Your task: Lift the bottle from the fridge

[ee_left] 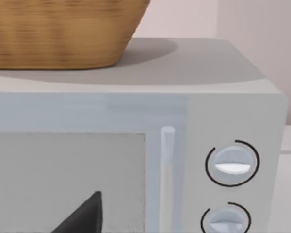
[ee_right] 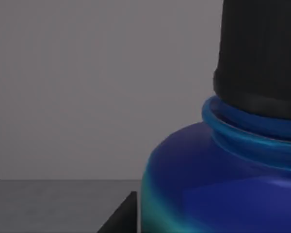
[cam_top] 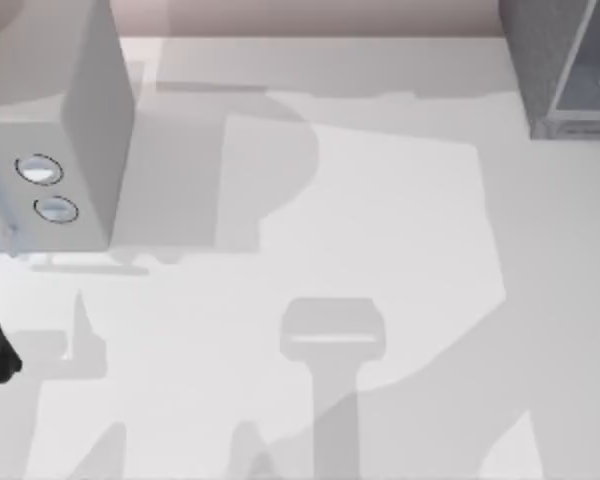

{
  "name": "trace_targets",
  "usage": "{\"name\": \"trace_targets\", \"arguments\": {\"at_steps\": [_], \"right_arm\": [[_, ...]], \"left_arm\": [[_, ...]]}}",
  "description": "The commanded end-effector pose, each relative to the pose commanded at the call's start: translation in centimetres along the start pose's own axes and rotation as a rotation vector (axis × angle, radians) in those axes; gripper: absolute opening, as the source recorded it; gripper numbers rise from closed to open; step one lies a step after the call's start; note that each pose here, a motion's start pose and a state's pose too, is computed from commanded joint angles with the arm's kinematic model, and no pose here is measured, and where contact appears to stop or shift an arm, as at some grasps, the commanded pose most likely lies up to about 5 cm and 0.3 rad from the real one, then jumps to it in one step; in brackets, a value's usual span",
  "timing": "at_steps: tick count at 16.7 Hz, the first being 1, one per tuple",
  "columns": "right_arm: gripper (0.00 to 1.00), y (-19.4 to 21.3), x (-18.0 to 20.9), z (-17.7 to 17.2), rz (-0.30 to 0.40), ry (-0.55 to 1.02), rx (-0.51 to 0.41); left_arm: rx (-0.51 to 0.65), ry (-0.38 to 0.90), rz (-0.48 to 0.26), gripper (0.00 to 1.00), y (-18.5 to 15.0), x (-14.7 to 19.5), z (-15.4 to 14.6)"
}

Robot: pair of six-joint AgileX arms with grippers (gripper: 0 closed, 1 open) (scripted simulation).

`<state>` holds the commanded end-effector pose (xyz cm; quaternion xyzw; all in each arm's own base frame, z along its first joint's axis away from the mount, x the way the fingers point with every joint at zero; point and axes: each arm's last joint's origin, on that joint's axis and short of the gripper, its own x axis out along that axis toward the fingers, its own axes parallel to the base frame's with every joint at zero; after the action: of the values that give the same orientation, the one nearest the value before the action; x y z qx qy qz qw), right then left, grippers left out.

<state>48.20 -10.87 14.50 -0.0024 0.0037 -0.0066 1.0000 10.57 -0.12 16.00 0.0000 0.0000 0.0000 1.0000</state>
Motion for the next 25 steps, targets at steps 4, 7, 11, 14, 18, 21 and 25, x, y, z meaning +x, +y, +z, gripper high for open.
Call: {"name": "trace_targets", "arguments": {"at_steps": [4,7,11,14,18,21,25], "right_arm": [[0.0,0.0,0.0,1.1,0.0,-0.004,0.0],[0.0,0.0,-0.3,0.8,0.002,0.001,0.001],[0.0,-0.3,-3.0,1.0,-0.003,-0.001,-0.005],[0.0,-0.3,-5.8,1.0,-0.003,-0.002,-0.003],[0.0,-0.1,-9.4,0.7,0.0,0.004,0.003],[0.0,0.0,-10.0,0.7,0.0,0.001,0.003],[0.0,0.2,-9.9,0.6,0.005,0.007,0.006]], "left_arm": [[0.0,0.0,0.0,1.0,0.0,0.0,0.0],[0.0,0.0,0.0,1.0,0.0,0.0,0.0],[0.0,0.0,0.0,1.0,0.0,0.0,0.0],[0.0,0.0,0.0,1.0,0.0,0.0,0.0],[0.0,0.0,0.0,1.0,0.0,0.0,0.0],[0.0,0.0,0.0,1.0,0.0,0.0,0.0],[0.0,0.0,0.0,1.0,0.0,0.0,0.0]]}}
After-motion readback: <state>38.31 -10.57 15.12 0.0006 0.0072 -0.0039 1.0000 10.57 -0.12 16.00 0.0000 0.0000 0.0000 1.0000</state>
